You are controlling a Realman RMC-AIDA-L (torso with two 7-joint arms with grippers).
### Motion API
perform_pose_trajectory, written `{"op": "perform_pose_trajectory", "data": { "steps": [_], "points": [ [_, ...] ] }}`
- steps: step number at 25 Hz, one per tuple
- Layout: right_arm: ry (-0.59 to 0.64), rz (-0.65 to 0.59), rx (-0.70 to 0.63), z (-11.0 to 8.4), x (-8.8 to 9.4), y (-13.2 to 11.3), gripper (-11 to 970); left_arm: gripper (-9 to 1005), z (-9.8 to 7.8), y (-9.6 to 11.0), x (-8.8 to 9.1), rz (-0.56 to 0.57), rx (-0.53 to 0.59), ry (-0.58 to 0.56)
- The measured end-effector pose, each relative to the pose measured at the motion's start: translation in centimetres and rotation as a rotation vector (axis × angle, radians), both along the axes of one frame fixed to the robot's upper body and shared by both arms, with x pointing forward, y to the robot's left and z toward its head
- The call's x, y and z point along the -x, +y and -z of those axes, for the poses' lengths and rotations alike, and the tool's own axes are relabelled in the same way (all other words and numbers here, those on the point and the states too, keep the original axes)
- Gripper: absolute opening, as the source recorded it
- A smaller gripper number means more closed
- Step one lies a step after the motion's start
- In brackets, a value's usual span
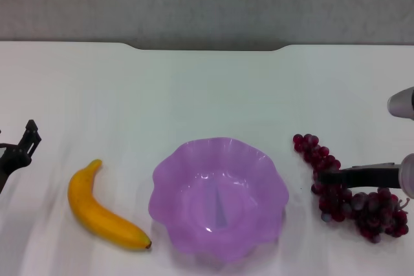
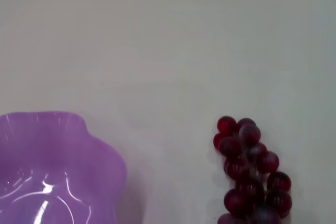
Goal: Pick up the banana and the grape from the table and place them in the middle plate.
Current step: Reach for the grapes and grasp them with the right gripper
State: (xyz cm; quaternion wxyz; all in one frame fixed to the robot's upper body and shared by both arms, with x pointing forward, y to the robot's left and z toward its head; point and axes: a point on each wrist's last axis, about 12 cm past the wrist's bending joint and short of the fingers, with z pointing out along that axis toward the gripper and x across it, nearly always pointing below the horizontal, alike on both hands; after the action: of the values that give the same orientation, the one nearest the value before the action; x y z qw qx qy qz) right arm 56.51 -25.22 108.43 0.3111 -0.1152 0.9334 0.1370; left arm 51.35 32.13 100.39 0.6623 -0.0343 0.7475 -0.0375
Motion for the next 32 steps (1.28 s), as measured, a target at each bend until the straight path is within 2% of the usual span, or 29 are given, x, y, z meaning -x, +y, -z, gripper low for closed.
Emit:
{"op": "perform_pose_trajectory", "data": {
  "steps": [23, 32],
  "points": [
    [0.057, -0.005, 0.051, 4.0, -1.6, 1.3, 776, 758, -0.1, -0.1, -0.1, 0.006, -0.002, -0.002],
    [0.035, -0.019, 0.071, 4.4, -1.6, 1.7, 766, 758, -0.1, -0.1, -0.2, 0.006, -0.002, -0.002]
  ]
}}
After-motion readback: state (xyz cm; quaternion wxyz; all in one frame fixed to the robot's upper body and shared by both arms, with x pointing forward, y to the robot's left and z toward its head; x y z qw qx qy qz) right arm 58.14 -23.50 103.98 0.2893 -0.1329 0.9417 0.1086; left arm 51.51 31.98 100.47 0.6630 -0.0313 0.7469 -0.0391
